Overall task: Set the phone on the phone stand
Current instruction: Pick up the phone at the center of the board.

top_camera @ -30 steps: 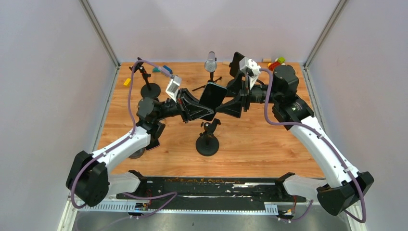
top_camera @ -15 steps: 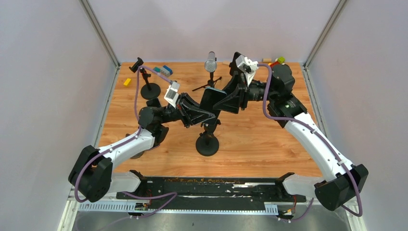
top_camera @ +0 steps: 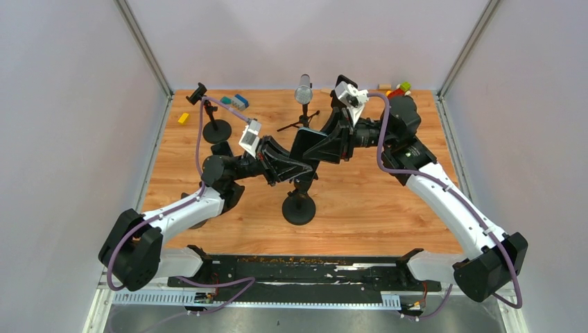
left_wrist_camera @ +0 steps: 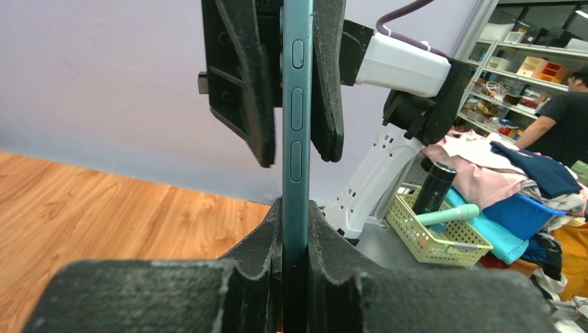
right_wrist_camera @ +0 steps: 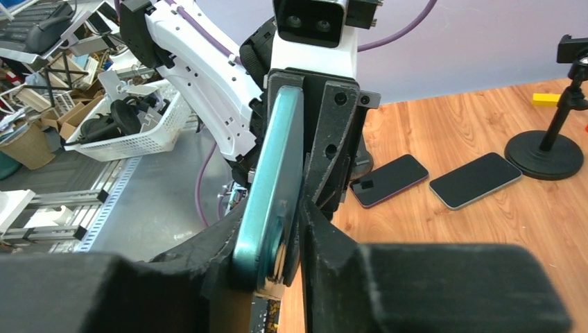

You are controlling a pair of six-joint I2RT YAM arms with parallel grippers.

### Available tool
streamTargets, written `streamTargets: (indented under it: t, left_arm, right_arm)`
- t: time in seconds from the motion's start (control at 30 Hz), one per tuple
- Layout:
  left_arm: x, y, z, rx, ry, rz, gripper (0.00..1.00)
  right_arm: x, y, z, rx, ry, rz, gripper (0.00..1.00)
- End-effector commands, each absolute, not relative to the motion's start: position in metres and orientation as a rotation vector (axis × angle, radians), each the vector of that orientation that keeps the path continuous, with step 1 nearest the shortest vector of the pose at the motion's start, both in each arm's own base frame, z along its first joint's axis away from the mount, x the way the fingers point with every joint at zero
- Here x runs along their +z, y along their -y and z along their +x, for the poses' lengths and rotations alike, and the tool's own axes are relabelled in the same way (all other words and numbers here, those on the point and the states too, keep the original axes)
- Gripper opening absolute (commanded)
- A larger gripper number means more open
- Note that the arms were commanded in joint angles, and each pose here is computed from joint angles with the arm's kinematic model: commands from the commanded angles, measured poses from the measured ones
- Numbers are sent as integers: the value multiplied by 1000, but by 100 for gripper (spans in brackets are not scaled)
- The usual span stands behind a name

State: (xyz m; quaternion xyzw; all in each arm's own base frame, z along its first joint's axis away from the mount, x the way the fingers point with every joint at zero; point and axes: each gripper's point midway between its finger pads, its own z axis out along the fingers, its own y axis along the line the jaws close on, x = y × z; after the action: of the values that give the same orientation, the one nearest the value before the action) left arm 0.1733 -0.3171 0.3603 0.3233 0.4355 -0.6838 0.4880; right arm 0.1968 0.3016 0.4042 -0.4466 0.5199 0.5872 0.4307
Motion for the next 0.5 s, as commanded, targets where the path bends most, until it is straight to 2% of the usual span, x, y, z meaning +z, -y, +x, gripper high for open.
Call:
streamTargets:
  t: [0.0, 0.13, 0.2, 0.27, 0.33, 0.37, 0.4, 0.47]
  left_arm:
    - [377, 314, 172, -1618, -958, 785, 0]
    - [375, 314, 173, -1612, -960, 784, 0]
    - [372, 314, 173, -1599, -962, 788, 0]
    - [369, 313, 174, -1575, -968, 795, 8]
    - [364, 313, 174, -1546, -980, 808, 22]
    - [360, 312, 174, -1523, -989, 822, 34]
    - [359, 312, 173, -1512, -992, 831, 39]
    - [354, 312, 175, -1464, -1021, 863, 68]
  right_arm:
    - [405, -306, 196, 1476, -1267, -1126, 23]
    - [404, -306, 196, 1472, -1265, -1129, 2]
    - [404, -304, 196, 1457, -1259, -1129, 0]
    - [404, -302, 195, 1443, -1254, -1135, 0]
    - [404, -298, 196, 1421, -1249, -1134, 0]
    - [405, -296, 196, 1412, -1248, -1132, 0]
    - [405, -293, 196, 1402, -1247, -1129, 0]
    - [406, -285, 197, 1376, -1243, -1128, 0]
